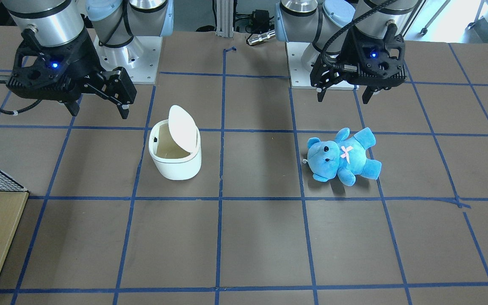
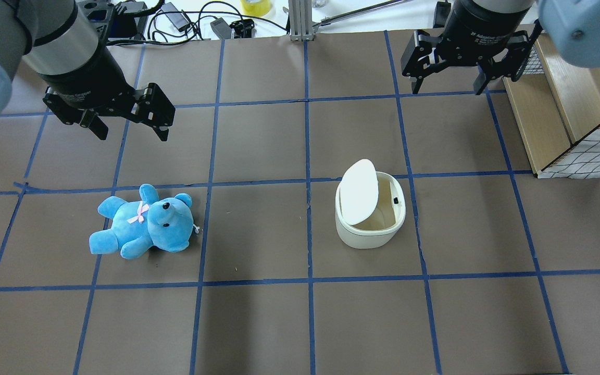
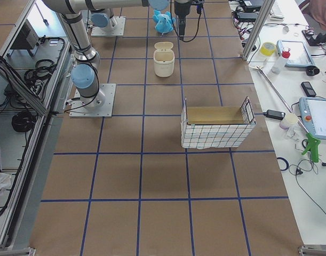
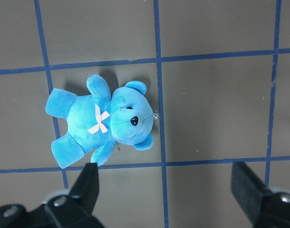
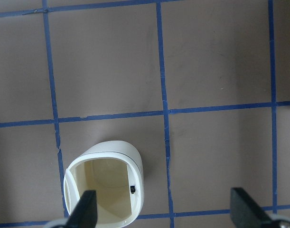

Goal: Open trash can with right arm

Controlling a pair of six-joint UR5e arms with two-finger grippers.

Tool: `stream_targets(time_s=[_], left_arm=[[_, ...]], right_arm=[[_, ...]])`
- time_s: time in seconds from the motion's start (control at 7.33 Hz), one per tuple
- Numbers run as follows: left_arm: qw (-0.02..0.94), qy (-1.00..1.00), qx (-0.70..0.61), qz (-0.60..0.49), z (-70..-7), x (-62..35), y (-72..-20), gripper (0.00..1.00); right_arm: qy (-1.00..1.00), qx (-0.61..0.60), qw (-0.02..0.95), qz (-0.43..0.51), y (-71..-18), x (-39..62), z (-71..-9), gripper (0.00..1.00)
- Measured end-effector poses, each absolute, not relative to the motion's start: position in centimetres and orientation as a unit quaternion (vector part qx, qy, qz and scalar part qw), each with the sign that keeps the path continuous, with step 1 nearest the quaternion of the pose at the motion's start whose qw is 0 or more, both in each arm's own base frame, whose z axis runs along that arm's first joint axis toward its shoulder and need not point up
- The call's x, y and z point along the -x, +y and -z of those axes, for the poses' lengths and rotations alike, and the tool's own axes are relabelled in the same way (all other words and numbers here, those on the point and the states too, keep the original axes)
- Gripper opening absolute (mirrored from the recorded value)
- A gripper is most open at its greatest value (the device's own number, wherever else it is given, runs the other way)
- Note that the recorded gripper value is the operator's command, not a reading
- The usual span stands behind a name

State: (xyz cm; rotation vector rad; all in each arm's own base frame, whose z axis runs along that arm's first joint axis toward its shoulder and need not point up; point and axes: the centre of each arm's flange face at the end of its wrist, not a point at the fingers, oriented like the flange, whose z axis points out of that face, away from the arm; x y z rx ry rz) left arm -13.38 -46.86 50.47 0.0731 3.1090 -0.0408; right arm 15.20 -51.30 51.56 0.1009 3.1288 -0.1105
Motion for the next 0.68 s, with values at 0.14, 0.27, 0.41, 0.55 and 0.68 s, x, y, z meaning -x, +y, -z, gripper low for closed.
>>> stream_targets(time_s=[0.14,0.27,0.41,0.55,0.68], left_arm=[[0.016,1.000,-0.023,0.013,-50.47,13.39,-46.86,1.00],[0.016,1.000,-0.024,0.013,-50.47,13.40,-46.86,1.00],[0.016,1.000,-0.024,0.013,-50.47,13.40,-46.86,1.00],[0.016,1.000,-0.024,0.013,-50.47,13.39,-46.86,1.00],[0.016,1.000,-0.024,0.013,-50.47,13.38,-46.86,1.00]], right_arm=[[0.999,-0.032,0.000,0.036,-51.28,-15.07,-51.60,1.00],[0.999,-0.032,-0.005,0.036,-51.22,-14.97,-51.64,1.00],[0.999,-0.033,-0.007,0.037,-51.15,-15.00,-51.73,1.00],[0.999,-0.032,-0.007,0.038,-51.08,-15.08,-51.81,1.00],[0.999,-0.031,-0.005,0.039,-51.06,-15.17,-51.84,1.00]])
